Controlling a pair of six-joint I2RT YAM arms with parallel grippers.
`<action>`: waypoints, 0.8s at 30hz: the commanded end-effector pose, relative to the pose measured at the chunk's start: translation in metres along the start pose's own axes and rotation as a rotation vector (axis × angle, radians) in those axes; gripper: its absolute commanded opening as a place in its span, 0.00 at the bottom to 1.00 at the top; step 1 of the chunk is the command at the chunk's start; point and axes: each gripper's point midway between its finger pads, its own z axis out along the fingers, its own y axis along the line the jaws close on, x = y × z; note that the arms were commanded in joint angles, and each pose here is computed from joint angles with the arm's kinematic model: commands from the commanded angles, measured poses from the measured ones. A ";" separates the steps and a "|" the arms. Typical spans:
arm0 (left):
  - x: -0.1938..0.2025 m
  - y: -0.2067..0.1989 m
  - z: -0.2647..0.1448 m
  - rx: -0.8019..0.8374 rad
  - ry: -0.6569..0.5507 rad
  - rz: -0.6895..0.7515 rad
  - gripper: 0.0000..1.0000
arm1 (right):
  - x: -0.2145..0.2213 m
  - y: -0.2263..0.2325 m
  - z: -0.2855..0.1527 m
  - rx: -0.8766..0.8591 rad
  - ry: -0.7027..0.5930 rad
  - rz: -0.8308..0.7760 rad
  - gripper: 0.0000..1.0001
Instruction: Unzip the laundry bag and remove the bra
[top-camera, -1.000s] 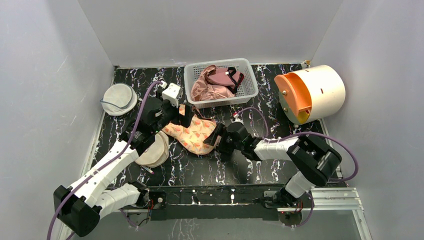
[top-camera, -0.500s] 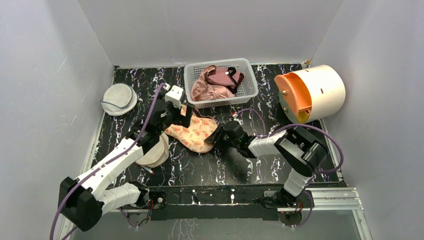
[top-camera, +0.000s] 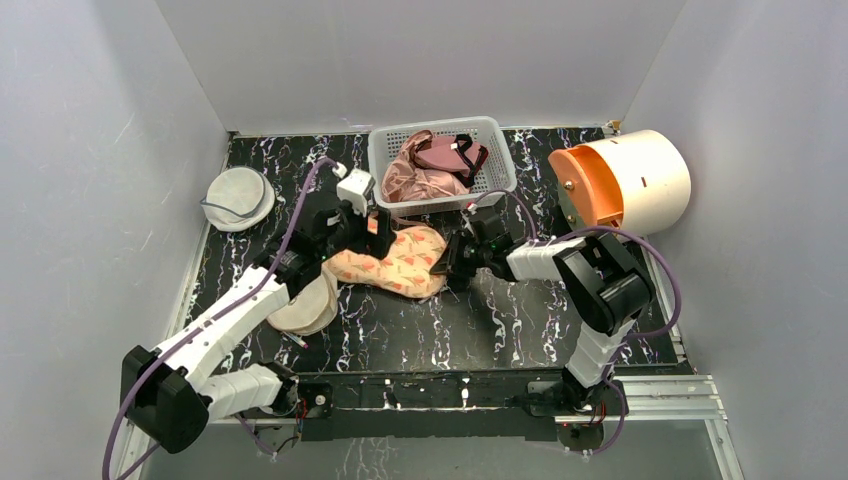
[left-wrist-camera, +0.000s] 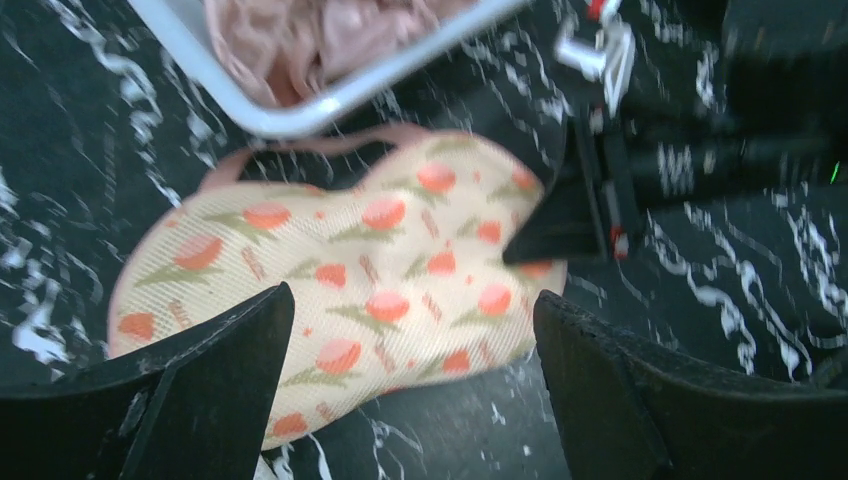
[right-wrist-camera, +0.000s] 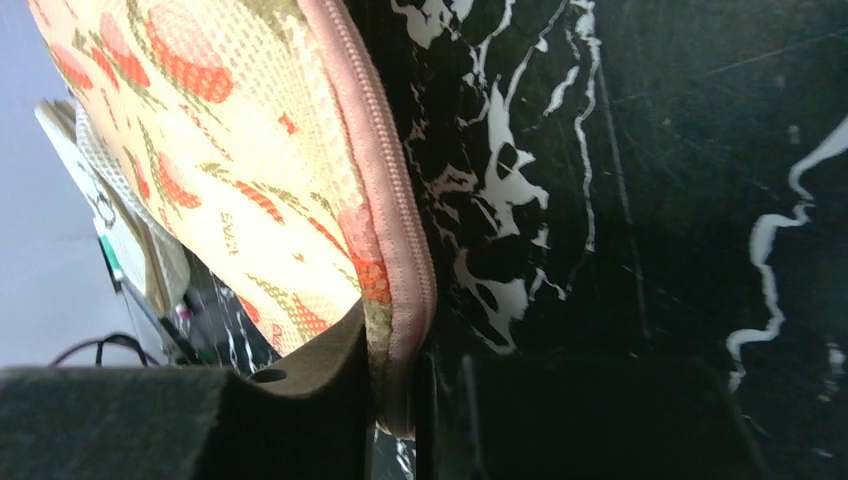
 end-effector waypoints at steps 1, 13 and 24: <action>0.057 -0.023 -0.007 0.145 0.122 -0.028 0.88 | 0.028 -0.040 -0.018 0.022 0.159 -0.105 0.11; 0.096 -0.043 0.003 0.309 0.256 0.252 0.85 | 0.003 -0.015 -0.043 0.017 0.269 -0.235 0.09; 0.139 -0.101 0.008 0.595 0.225 0.814 0.72 | 0.000 -0.004 -0.046 -0.016 0.240 -0.187 0.40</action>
